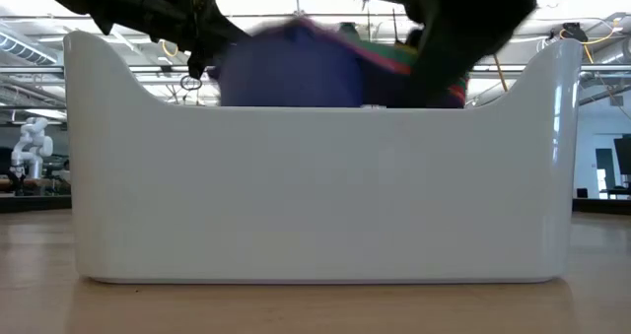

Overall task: Nest measuring cups in basket
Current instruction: Put the nested measuring cups into the white bin, then return to Home Position

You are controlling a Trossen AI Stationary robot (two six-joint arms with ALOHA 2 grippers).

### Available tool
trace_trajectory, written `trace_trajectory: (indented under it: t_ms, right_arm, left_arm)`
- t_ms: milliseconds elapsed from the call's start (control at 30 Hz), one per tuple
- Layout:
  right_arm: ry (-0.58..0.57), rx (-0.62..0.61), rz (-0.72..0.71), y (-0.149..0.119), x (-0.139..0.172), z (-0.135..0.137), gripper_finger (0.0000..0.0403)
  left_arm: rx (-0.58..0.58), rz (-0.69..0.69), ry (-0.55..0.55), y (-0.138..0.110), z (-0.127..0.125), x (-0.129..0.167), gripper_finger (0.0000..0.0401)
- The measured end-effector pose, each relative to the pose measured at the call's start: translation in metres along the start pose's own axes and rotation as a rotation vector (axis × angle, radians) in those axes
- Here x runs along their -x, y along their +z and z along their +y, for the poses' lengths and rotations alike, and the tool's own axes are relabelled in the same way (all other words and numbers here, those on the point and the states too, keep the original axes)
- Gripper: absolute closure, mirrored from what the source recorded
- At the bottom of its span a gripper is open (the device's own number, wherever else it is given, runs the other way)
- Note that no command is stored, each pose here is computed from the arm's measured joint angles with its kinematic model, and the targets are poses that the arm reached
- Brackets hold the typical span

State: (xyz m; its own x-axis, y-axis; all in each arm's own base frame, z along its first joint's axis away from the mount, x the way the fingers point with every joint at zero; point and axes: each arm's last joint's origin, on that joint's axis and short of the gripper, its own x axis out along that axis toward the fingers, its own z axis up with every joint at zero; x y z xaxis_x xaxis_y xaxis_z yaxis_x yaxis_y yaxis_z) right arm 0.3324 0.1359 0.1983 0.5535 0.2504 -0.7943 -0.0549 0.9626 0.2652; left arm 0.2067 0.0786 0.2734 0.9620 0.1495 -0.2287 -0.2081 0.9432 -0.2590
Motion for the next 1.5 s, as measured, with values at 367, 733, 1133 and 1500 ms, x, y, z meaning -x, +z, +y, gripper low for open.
trace_trajectory:
  t_ms: [367, 733, 1133, 1500]
  right_arm:
    - [-0.014, -0.013, 0.024, -0.010, -0.006, -0.008, 0.0232]
    - [0.107, 0.008, 0.014, -0.006, -0.006, -0.005, 0.0228]
    - [0.041, 0.088, -0.222, 0.014, 0.102, -0.018, 0.0228]
    - [-0.165, 0.203, -0.698, -0.050, 0.264, -0.039, 0.0241]
  left_arm:
    - [-0.003, -0.003, -0.003, 0.000, 0.000, 0.000, 0.0249]
    - [-0.010, -0.003, -0.003, 0.000, -0.001, 0.000, 0.0249]
    - [-0.018, -0.001, -0.002, 0.036, 0.001, 0.024, 0.0249]
    - [-0.185, -0.168, -0.032, 0.074, -0.041, 0.130, 0.0249]
